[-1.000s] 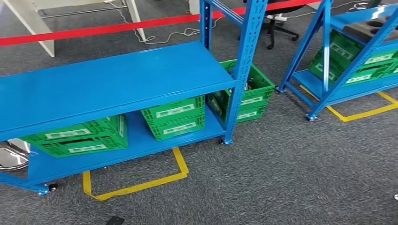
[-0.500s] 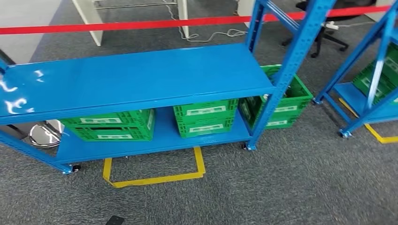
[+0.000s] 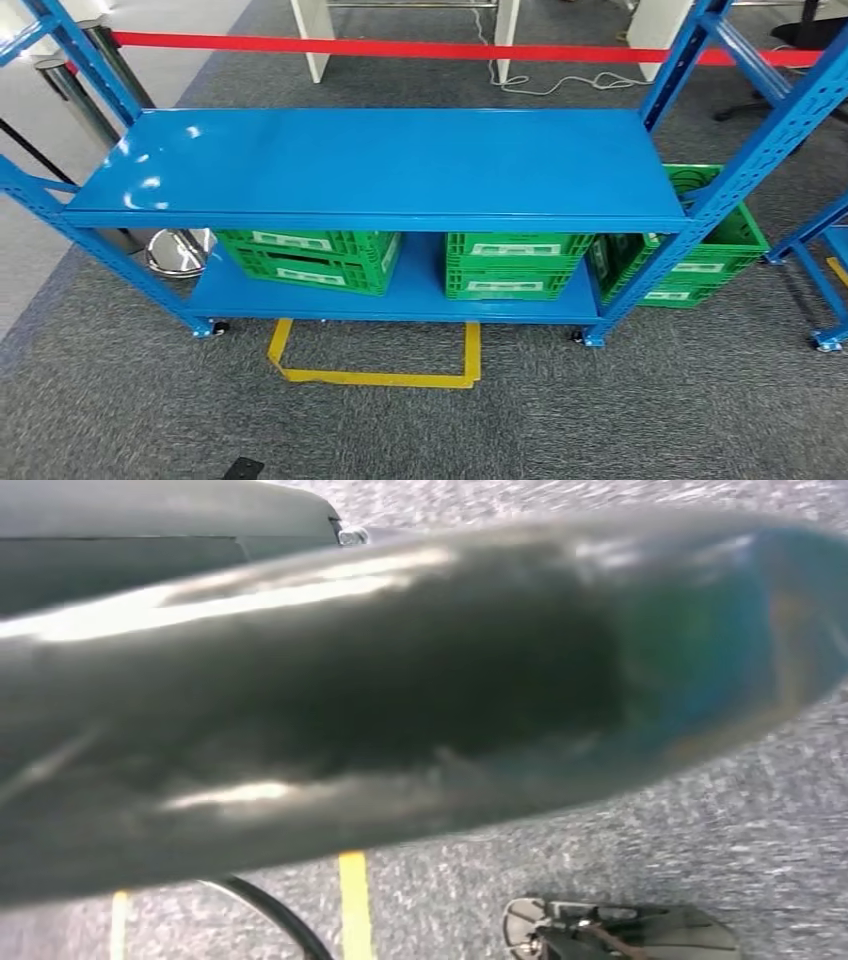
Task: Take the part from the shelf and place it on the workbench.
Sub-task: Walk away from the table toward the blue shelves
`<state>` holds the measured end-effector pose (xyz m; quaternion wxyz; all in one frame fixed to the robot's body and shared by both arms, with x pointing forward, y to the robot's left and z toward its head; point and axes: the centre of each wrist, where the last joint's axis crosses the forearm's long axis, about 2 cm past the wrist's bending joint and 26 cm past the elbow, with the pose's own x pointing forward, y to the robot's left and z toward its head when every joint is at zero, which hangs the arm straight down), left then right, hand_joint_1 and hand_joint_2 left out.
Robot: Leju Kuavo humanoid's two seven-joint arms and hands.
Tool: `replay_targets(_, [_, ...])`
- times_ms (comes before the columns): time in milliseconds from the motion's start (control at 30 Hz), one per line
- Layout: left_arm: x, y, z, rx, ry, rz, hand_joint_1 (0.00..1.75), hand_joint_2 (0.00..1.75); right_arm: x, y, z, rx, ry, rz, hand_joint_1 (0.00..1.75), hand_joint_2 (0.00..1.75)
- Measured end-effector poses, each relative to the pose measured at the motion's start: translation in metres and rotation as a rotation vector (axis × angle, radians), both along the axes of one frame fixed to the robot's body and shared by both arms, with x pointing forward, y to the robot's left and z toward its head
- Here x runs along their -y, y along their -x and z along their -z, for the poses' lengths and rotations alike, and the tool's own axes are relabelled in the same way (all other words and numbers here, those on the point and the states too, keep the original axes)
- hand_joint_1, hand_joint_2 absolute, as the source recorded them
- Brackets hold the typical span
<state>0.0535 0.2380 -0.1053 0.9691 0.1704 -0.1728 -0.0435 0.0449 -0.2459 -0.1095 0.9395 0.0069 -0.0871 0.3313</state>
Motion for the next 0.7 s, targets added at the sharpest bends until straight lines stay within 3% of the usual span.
replay_targets(700, [-0.006, 0.0028, 0.0009, -0.003, -0.01, -0.024, 0.0, 0.0, 0.0009, -0.004, -0.0005, 0.04, 0.038, 0.003, 0.0, 0.0])
